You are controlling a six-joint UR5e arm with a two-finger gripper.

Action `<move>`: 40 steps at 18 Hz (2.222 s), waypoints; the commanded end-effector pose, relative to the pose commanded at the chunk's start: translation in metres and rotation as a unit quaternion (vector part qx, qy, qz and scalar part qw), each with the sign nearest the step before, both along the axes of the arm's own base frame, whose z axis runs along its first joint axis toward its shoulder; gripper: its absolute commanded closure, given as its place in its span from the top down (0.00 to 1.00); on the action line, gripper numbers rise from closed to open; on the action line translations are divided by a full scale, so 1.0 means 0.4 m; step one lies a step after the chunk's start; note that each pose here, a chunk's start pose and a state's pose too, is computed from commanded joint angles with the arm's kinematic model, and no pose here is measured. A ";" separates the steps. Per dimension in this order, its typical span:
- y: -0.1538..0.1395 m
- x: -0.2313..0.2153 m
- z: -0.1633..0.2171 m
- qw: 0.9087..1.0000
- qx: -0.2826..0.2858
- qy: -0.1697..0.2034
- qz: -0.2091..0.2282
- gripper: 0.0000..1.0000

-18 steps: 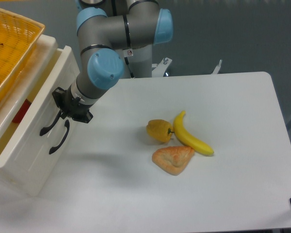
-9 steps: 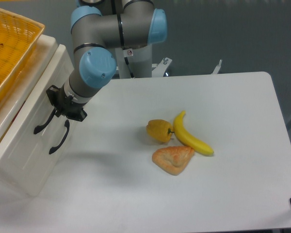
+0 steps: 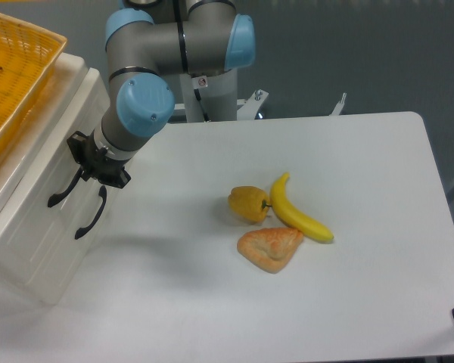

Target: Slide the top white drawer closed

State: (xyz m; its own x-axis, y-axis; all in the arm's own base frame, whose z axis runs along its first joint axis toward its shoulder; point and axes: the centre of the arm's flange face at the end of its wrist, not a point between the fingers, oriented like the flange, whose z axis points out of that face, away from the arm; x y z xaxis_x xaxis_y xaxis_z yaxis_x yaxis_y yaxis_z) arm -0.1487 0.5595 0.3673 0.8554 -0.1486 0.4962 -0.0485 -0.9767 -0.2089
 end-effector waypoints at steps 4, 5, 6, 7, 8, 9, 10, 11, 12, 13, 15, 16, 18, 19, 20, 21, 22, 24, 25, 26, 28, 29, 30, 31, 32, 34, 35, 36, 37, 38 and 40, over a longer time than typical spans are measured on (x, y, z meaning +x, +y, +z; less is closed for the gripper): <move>-0.004 -0.025 -0.005 1.000 -0.001 0.000 0.008 0.01; -0.010 -0.050 -0.003 1.000 0.000 0.001 0.016 0.07; -0.022 -0.085 -0.001 1.000 0.001 0.002 0.028 0.18; -0.030 -0.115 0.004 0.999 0.002 0.005 0.038 0.25; -0.041 -0.150 0.008 0.999 0.004 0.007 0.049 0.31; -0.050 -0.184 0.017 0.998 0.007 0.011 0.061 0.38; -0.063 -0.222 0.024 0.997 0.010 0.014 0.072 0.45; -0.077 -0.259 0.030 0.996 0.013 0.019 0.083 0.51; -0.087 -0.289 0.035 0.995 0.015 0.024 0.092 0.56; -0.098 -0.328 0.042 0.994 0.015 0.032 0.101 0.63; -0.134 -0.424 0.052 0.991 0.013 0.063 0.121 0.78; -0.149 -0.469 0.054 0.988 0.015 0.085 0.125 0.87; -0.192 -0.584 0.044 0.982 0.009 0.130 0.137 1.00; -0.211 -0.633 0.044 0.978 0.001 0.152 0.141 1.00; -0.228 -0.675 0.037 0.976 -0.008 0.172 0.133 1.00; -0.253 -0.719 0.027 0.974 -0.016 0.191 0.121 1.00; -0.277 -0.753 0.016 0.972 -0.024 0.211 0.103 1.00; -0.331 -0.814 -0.002 0.963 -0.054 0.256 0.063 1.00; -0.364 -0.850 -0.017 0.958 -0.074 0.274 0.046 1.00; -0.385 -0.878 -0.036 0.954 -0.088 0.284 0.023 1.00; -0.436 -0.961 -0.064 0.949 -0.081 0.303 -0.011 1.00; -0.458 -0.998 -0.078 0.948 -0.076 0.308 -0.022 1.00; -0.484 -1.032 -0.084 0.947 -0.073 0.310 -0.031 1.00; -0.499 -1.064 -0.093 0.947 -0.070 0.311 -0.048 1.00; -0.507 -1.088 -0.104 0.945 -0.066 0.312 -0.068 1.00; -0.527 -1.130 -0.119 0.942 -0.058 0.314 -0.102 1.00; -0.526 -1.134 -0.122 0.940 -0.056 0.315 -0.113 1.00; -0.525 -1.137 -0.122 0.939 -0.054 0.317 -0.122 1.00; -0.524 -1.139 -0.114 0.938 -0.052 0.319 -0.124 1.00; -0.528 -1.148 -0.105 0.938 -0.050 0.322 -0.120 1.00; -0.521 -1.152 -0.107 0.939 -0.039 0.320 -0.118 1.00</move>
State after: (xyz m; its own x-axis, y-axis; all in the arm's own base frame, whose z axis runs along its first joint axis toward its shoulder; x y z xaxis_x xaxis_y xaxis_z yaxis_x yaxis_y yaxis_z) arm -0.6094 0.3511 0.3245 0.9301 -0.3556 -0.0917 -0.3563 -0.9343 0.0092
